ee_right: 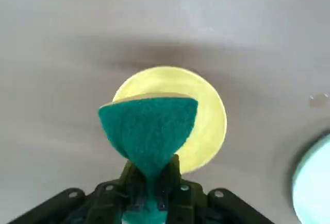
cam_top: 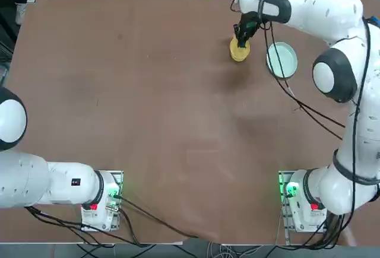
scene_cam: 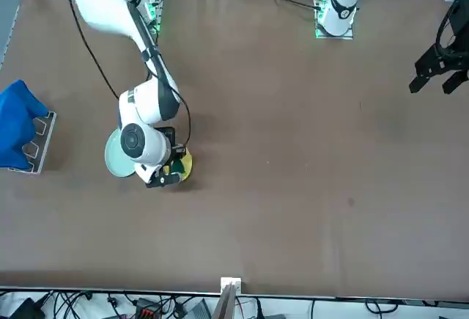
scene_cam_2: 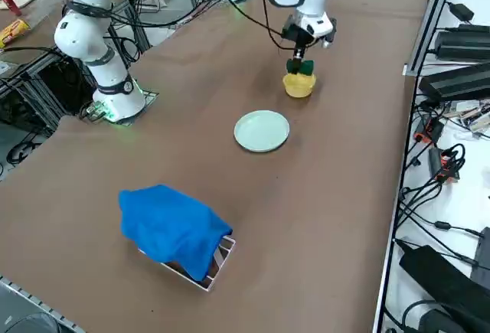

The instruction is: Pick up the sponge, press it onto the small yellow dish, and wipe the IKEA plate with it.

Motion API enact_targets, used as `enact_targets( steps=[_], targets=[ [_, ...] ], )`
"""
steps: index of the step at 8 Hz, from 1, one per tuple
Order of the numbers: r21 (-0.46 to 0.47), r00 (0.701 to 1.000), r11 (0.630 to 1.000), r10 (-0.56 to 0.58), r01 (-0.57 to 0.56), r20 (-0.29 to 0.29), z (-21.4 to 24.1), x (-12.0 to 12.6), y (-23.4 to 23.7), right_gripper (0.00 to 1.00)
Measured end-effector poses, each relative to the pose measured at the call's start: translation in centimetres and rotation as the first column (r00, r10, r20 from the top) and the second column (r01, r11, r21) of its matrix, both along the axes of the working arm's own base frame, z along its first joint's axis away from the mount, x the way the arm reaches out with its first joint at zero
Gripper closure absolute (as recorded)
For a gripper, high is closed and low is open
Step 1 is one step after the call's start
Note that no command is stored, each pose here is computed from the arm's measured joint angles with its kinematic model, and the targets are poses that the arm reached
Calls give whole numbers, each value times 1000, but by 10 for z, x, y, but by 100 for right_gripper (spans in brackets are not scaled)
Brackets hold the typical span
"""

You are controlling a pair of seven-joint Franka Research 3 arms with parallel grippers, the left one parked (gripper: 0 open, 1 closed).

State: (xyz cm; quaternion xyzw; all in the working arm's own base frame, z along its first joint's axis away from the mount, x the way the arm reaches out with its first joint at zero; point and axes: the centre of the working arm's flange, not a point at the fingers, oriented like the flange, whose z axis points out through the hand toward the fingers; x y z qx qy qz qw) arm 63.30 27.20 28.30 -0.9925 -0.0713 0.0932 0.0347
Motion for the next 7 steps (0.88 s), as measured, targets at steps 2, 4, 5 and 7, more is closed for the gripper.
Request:
enact_targets(
  steps=[2,4,5,7],
  targets=[
    [-9,1000,1000,-2,2,-27,30,-6,-9,87],
    [-19,998,999,-42,41,-49,44,-8,-49,87],
    [-18,997,999,-50,49,-63,42,-8,-80,87],
    [-38,994,998,-61,57,-89,33,-10,-146,87]
  ],
)
